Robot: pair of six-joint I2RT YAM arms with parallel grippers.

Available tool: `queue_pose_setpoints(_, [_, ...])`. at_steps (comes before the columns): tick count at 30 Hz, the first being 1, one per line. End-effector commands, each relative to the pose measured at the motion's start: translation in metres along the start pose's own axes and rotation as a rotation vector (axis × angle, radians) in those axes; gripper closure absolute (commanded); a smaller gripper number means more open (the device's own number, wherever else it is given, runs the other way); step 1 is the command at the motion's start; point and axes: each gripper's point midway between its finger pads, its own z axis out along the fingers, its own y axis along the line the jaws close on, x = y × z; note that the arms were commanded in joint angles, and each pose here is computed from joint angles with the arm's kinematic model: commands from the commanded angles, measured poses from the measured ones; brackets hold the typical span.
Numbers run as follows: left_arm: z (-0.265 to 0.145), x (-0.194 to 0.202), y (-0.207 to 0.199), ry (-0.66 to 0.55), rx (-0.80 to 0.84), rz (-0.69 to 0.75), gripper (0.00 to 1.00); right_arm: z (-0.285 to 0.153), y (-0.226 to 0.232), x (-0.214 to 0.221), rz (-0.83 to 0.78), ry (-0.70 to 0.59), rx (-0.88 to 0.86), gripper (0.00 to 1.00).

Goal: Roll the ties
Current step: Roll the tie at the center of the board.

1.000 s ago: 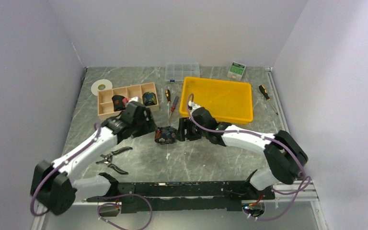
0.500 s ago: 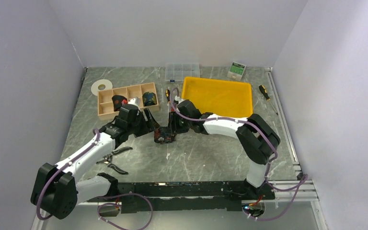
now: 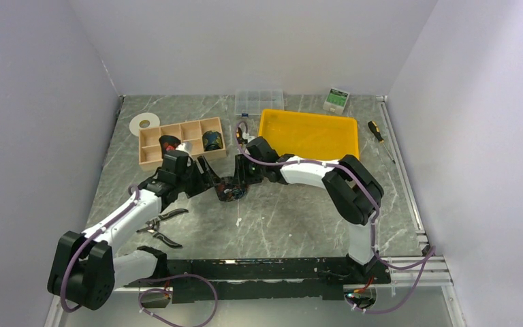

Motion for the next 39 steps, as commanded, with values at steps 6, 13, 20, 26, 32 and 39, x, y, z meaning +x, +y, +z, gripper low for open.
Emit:
queue_pose_setpoints(6, [0.002, -0.002, -0.001, -0.009, 0.044, -0.035, 0.27, 0.0, -0.002, -0.003, 0.007, 0.003, -0.008, 0.47])
queue_pose_setpoints(13, [-0.002, -0.005, 0.003, -0.039, 0.027, -0.053, 0.27, -0.037, 0.014, -0.031, -0.009, -0.077, -0.017, 0.37])
queue_pose_setpoints(20, [-0.004, -0.002, 0.001, -0.058, 0.066, -0.093, 0.27, -0.049, 0.028, -0.025, -0.033, -0.047, -0.083, 0.37])
queue_pose_setpoints(26, [0.001, 0.008, 0.005, -0.032, 0.087, -0.145, 0.27, -0.05, 0.021, -0.017, -0.056, -0.032, -0.048, 0.4])
queue_pose_setpoints(32, [-0.016, 0.006, 0.007, -0.085, 0.094, -0.162, 0.27, -0.084, 0.013, -0.022, -0.093, -0.151, -0.011, 0.4])
queue_pose_setpoints(39, [-0.032, -0.001, 0.023, -0.247, 0.092, -0.257, 0.24, -0.106, 0.009, -0.027, -0.143, -0.334, -0.035, 0.31])
